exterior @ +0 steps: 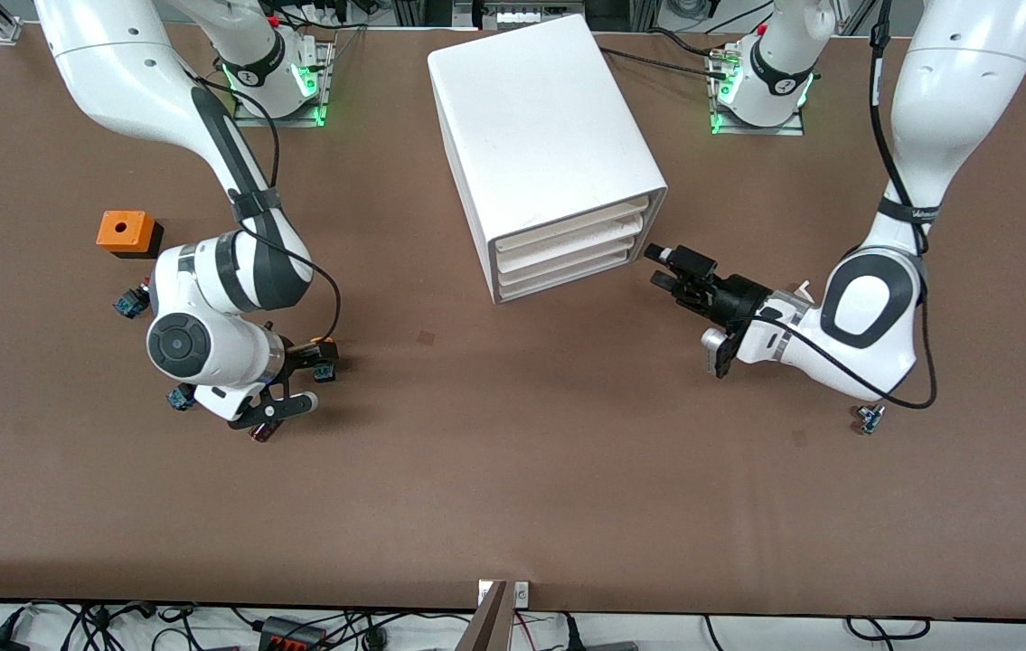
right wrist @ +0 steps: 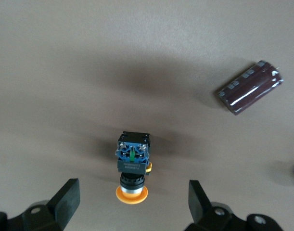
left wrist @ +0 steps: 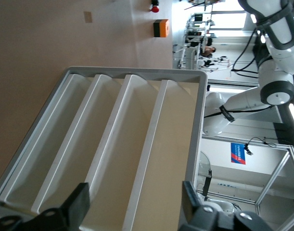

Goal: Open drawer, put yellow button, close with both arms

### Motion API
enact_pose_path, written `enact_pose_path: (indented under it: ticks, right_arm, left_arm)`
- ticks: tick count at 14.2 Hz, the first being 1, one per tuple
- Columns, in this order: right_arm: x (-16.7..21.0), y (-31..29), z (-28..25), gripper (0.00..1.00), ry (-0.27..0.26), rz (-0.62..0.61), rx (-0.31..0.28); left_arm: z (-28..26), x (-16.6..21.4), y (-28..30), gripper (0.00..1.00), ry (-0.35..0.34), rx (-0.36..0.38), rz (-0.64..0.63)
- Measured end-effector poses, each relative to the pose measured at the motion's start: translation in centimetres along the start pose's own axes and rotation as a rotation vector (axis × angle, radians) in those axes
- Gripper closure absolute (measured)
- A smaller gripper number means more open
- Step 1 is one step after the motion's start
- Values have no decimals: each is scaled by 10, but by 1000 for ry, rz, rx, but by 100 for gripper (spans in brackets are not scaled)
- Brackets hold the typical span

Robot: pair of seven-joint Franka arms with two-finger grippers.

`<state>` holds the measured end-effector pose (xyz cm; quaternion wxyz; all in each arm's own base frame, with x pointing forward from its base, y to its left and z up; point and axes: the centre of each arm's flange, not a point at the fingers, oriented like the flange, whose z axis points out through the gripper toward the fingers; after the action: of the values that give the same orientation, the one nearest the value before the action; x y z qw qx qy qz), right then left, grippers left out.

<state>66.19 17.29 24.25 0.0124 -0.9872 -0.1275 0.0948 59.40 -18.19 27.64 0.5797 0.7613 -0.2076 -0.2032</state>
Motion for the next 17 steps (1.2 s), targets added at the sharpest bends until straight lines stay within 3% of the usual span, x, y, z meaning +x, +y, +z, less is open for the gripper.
enact_pose_path:
  ticks: [1, 6, 11, 13, 15, 17]
  right_arm:
    - [1, 0, 8, 0, -11, 0, 0]
    - [2, -4, 52, 0, -64, -6, -1]
    - [2, -5, 62, 4, -76, -7, -2]
    - [2, -8, 62, 21, -76, -5, -3]
    - [3, -9, 62, 27, -72, 5, -4]
    - [3, -9, 62, 32, -69, 6, -4]
  left_arm:
    - [6, -3, -5, 32, 0, -19, 6]
    - [27, -13, -16, 37, -22, -54, -11]
    - [58, -24, -11, 41, -53, -81, -25]
    - [72, -23, -10, 42, -54, -69, -22]
    - [90, -21, -9, 43, -59, -60, -13]
    - [99, -22, -10, 59, -67, -60, -13]
